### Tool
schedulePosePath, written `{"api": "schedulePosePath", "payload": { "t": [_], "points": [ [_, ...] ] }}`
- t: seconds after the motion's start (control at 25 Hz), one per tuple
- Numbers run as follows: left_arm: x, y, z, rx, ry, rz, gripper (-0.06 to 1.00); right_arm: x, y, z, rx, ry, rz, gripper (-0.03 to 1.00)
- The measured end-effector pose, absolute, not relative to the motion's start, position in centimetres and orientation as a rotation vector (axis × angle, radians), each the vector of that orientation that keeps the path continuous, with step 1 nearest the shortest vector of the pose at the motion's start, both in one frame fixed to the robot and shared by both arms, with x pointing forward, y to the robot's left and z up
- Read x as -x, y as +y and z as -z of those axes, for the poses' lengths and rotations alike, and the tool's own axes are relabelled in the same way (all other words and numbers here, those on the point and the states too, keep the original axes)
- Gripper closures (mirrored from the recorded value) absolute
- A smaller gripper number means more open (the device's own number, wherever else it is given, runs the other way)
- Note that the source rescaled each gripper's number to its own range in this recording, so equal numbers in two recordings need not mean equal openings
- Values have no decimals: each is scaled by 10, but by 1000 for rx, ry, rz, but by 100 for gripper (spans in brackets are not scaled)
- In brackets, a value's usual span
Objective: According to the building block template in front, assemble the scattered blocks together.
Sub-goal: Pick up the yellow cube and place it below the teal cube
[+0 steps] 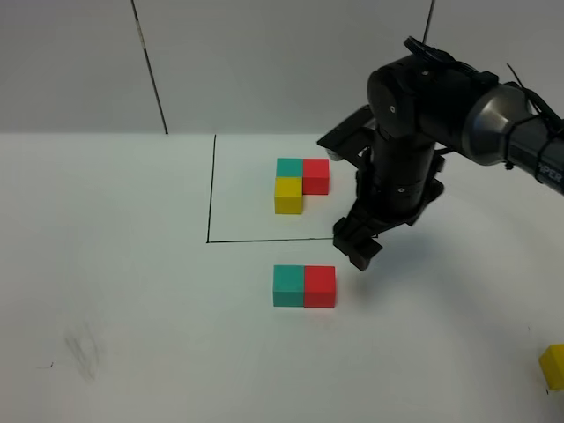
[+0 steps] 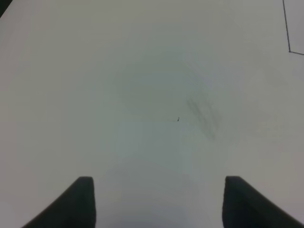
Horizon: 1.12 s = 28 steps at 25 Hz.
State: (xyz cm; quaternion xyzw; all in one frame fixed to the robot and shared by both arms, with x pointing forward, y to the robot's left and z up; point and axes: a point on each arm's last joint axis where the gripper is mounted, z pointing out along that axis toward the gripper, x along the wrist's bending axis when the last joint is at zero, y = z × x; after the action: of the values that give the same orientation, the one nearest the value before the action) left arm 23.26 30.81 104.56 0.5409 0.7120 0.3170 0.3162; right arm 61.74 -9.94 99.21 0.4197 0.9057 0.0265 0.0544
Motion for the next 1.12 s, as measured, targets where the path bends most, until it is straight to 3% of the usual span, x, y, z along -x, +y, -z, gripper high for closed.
{"api": "schedulePosePath", "payload": {
  "t": [0.64,1.12],
  "points": [
    [-233,308,-1046,-1424,1875,-835,58,-533,-228,-964,-1987,2202,-22,19],
    [-233,308,-1046,-1425,1874,-835,58,-510,-280,-946,-2076,2084,-1,19]
  ]
}}
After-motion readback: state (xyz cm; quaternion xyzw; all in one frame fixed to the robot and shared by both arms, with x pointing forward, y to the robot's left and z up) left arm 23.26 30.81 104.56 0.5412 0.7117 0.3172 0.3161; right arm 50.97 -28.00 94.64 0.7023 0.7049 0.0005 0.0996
